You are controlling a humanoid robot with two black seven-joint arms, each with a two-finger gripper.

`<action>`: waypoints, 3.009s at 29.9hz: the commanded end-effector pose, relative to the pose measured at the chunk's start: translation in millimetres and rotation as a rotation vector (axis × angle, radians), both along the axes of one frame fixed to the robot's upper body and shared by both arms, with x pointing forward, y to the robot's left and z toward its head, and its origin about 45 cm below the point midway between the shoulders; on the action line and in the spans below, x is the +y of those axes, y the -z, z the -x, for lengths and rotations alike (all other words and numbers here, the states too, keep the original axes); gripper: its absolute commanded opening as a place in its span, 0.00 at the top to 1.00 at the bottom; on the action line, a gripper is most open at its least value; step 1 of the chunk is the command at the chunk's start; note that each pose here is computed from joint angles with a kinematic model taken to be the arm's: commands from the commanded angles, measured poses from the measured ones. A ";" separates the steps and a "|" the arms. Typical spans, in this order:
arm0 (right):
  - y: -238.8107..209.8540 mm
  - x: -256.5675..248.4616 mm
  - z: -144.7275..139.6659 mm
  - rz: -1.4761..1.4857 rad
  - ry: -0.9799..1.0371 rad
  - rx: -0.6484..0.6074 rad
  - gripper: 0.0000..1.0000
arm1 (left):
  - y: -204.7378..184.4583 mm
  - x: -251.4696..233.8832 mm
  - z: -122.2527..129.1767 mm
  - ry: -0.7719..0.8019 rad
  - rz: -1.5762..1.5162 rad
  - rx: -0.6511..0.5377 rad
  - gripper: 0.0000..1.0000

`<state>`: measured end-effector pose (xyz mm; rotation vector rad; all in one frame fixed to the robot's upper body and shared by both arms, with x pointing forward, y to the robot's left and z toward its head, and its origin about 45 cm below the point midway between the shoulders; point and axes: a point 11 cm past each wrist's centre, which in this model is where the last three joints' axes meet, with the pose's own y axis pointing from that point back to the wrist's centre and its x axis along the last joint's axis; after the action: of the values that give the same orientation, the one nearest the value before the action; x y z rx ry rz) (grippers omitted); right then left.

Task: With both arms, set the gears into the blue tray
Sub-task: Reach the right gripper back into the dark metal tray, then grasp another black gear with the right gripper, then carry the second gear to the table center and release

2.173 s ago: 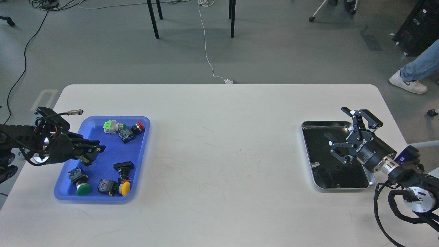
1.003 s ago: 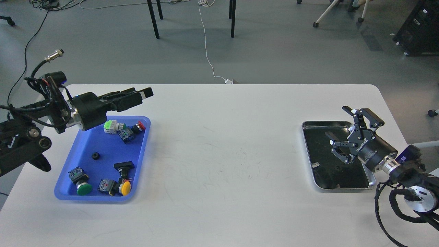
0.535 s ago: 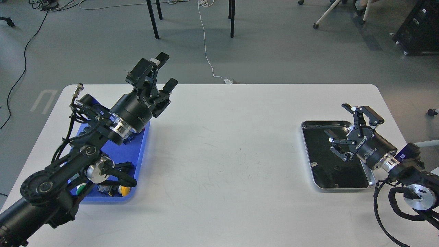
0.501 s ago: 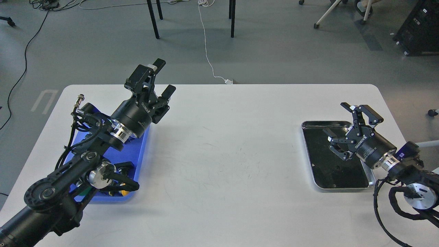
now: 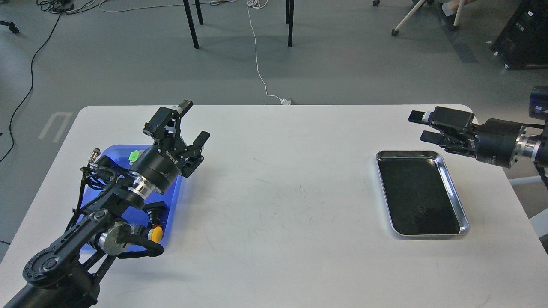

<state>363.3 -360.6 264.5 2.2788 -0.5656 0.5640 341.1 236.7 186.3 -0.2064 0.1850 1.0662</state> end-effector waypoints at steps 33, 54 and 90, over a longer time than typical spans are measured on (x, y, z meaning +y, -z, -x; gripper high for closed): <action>103.0 -4.8 11.7 0.897 -0.609 0.113 0.32 | -1.9 -1.7 0.6 -0.010 0.034 -0.006 0.02; 115.9 -1.3 18.4 0.889 -0.627 0.138 0.68 | -2.9 1.3 0.6 -0.008 0.029 -0.010 0.02; 63.3 217.3 -39.5 0.628 -0.780 -0.112 0.77 | -14.4 43.0 -4.0 -0.105 0.050 -0.027 0.02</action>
<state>402.4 -166.5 208.0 1.7753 0.4359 1.0560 347.0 270.9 201.5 -0.2789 0.1798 1.1427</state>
